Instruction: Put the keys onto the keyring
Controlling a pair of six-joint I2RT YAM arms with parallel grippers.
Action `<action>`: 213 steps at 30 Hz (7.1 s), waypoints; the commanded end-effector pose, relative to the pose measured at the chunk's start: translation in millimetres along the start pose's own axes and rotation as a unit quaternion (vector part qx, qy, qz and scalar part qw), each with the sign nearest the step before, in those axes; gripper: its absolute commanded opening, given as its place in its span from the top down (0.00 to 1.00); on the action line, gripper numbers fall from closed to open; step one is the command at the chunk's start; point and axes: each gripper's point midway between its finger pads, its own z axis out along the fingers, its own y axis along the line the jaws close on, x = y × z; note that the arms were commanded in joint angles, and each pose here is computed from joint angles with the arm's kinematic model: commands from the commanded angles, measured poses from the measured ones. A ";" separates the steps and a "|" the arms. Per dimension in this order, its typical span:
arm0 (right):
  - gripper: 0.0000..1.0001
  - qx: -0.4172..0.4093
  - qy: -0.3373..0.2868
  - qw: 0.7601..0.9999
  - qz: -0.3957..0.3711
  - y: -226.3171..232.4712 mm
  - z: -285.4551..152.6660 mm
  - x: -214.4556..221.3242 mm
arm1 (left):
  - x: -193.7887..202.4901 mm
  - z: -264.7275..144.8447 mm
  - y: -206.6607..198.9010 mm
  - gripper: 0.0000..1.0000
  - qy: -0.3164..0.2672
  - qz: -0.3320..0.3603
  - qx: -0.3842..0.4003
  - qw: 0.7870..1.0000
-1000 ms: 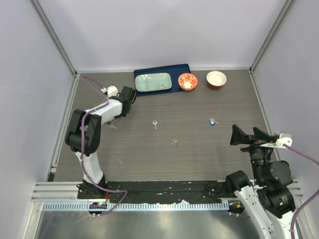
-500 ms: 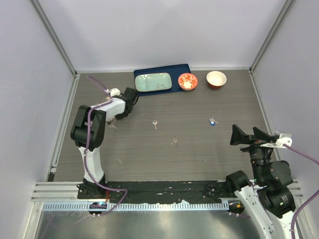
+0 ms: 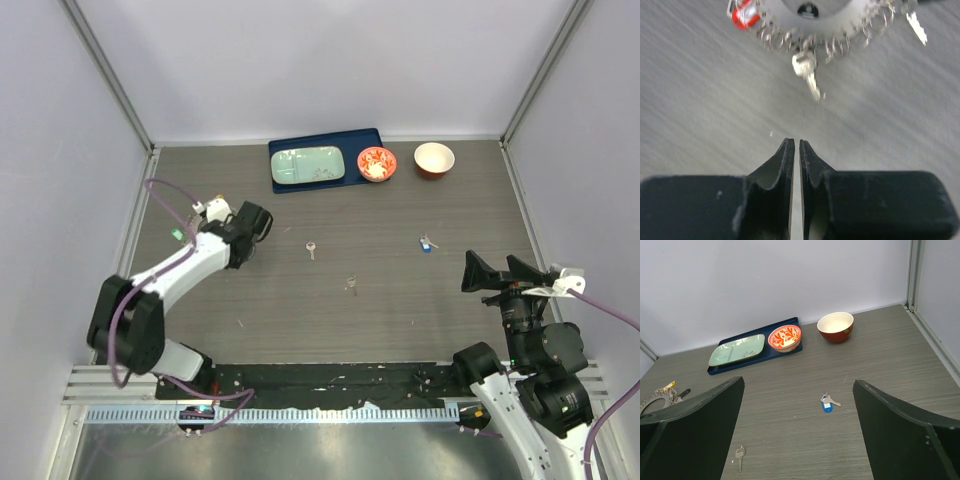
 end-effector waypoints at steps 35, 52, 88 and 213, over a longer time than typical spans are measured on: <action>0.03 -0.035 -0.012 0.999 -0.003 12.3 -0.9 -8.4 | -51.9 77.4 -67.0 0.65 -0.062 0.043 -0.054 0.996; 0.03 -0.036 -0.014 0.999 -0.003 12.4 -0.9 -9.1 | -29.2 99.1 -50.9 0.77 -0.016 0.045 -0.079 0.996; 0.04 -0.074 -0.010 0.997 -0.010 25.6 -1.5 -7.6 | -39.9 2.1 4.1 0.65 -0.052 -0.087 0.052 0.993; 0.86 -0.477 0.458 0.750 0.019 350.4 2.3 380.3 | -48.5 -133.1 60.0 0.04 -0.173 0.039 0.265 0.948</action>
